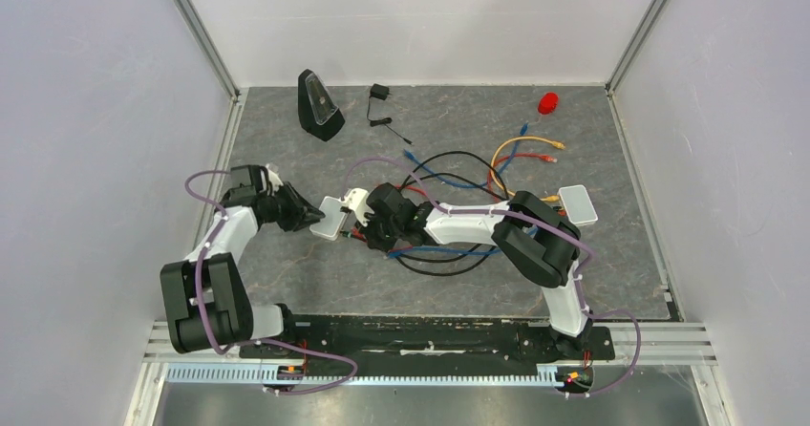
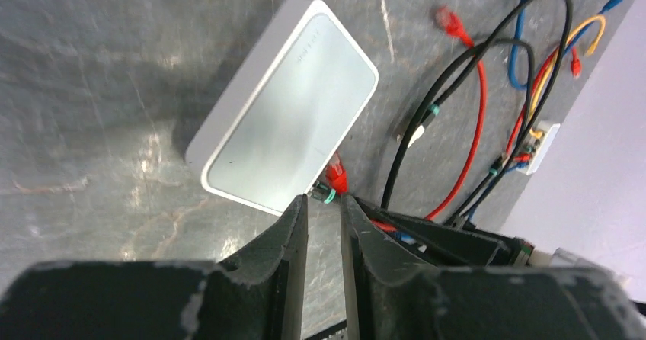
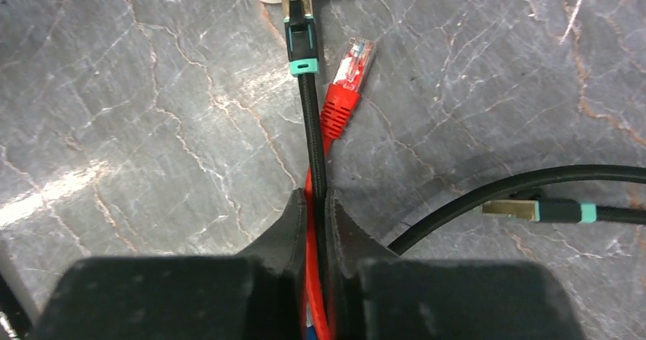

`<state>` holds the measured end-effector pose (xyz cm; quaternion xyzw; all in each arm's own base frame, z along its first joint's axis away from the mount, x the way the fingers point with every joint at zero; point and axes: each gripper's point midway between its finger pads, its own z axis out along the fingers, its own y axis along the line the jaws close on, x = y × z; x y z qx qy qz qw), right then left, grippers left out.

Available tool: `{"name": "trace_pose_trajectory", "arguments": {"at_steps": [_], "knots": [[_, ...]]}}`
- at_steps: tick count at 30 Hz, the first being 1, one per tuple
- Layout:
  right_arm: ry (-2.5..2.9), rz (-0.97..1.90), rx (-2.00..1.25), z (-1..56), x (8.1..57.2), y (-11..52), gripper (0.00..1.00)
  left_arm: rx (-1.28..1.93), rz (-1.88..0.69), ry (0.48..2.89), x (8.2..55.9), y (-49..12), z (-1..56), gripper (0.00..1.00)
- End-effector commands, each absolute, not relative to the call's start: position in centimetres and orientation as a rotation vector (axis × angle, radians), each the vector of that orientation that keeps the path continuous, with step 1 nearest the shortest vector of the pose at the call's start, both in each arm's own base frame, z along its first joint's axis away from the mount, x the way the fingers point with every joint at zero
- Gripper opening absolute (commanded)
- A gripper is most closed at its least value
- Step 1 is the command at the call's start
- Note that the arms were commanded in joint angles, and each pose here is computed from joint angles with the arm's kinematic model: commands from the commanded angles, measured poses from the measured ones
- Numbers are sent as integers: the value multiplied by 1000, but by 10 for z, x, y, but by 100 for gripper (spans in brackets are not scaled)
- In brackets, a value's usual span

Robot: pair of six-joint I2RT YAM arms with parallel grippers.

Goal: Insert the plug into the switch port
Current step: Insert the connector into the switch port.

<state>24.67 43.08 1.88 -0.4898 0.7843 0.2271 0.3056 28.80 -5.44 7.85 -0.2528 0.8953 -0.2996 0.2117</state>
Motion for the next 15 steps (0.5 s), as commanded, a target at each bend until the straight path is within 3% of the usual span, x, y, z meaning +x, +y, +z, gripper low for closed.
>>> {"name": "trace_pose_trajectory", "arguments": {"at_steps": [1, 2, 4, 15], "knots": [[2028, 691, -1324, 40, 245, 441, 16, -719, -961, 2422, 280, -72, 84, 29], [2037, 663, -1314, 40, 248, 438, 27, -724, -936, 2424, 278, -70, 81, 29], [2037, 638, -1295, 44, 249, 433, 35, -738, -887, 2426, 274, -66, 76, 29], [2005, 792, -1275, 65, 228, 441, 31, -771, -781, 2406, 263, -65, 68, 29]]}}
